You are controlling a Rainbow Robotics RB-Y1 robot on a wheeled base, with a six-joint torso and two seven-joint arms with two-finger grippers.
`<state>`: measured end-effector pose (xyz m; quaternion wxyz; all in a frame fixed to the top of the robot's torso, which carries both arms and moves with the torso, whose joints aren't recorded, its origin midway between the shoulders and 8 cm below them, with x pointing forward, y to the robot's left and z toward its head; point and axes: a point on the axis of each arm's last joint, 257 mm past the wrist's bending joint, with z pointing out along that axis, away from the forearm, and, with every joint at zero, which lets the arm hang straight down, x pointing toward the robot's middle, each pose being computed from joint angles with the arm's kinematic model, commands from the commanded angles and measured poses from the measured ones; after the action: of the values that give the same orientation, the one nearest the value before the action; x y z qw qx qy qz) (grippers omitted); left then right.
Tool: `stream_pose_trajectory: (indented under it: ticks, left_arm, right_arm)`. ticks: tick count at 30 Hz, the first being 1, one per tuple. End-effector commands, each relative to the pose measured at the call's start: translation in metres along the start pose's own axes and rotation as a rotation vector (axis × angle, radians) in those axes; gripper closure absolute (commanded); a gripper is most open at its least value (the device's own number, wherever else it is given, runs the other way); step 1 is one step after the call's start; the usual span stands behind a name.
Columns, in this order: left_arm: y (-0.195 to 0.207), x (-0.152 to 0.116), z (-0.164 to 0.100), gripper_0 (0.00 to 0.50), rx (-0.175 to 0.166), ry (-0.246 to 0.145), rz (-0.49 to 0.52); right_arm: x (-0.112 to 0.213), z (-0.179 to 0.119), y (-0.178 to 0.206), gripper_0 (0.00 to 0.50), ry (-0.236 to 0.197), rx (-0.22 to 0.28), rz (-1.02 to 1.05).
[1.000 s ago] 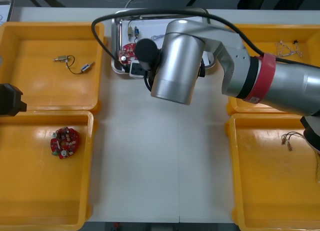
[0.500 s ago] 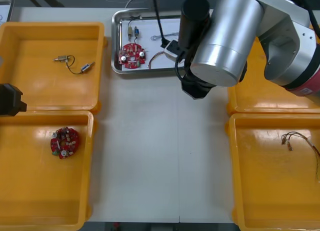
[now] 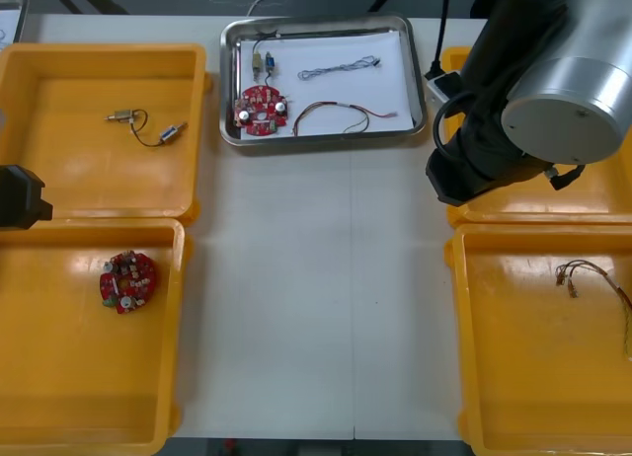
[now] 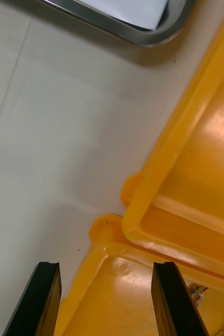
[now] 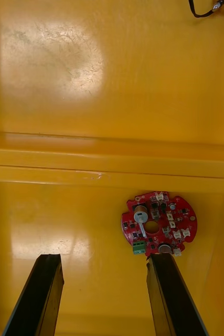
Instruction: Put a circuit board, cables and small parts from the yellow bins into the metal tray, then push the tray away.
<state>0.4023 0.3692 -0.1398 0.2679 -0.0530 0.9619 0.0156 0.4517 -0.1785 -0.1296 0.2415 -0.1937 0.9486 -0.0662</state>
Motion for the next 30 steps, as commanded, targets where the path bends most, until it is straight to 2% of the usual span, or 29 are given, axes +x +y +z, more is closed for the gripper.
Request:
stream_pose_trajectory:
  ticks: [1,12,20,30]
  left_arm:
    - [0.018,-0.004,-0.013,0.028,-0.05,-0.026,0.073]
    - [0.018,-0.004,-0.013,0.028,-0.05,-0.026,0.073]
    - [0.018,-0.004,-0.013,0.028,-0.05,-0.026,0.073]
    - [0.018,-0.004,-0.013,0.03,-0.05,-0.026,0.073]
  right_arm:
    - [0.02,-0.012,-0.031,0.0,-0.015,0.015,0.119]
    - [0.069,-0.009,-0.078,0.0,0.016,0.016,0.315]
    - [0.093,-0.004,-0.091,0.0,0.049,-0.004,0.387]
    - [0.119,-0.005,-0.109,0.0,0.065,-0.015,0.466]
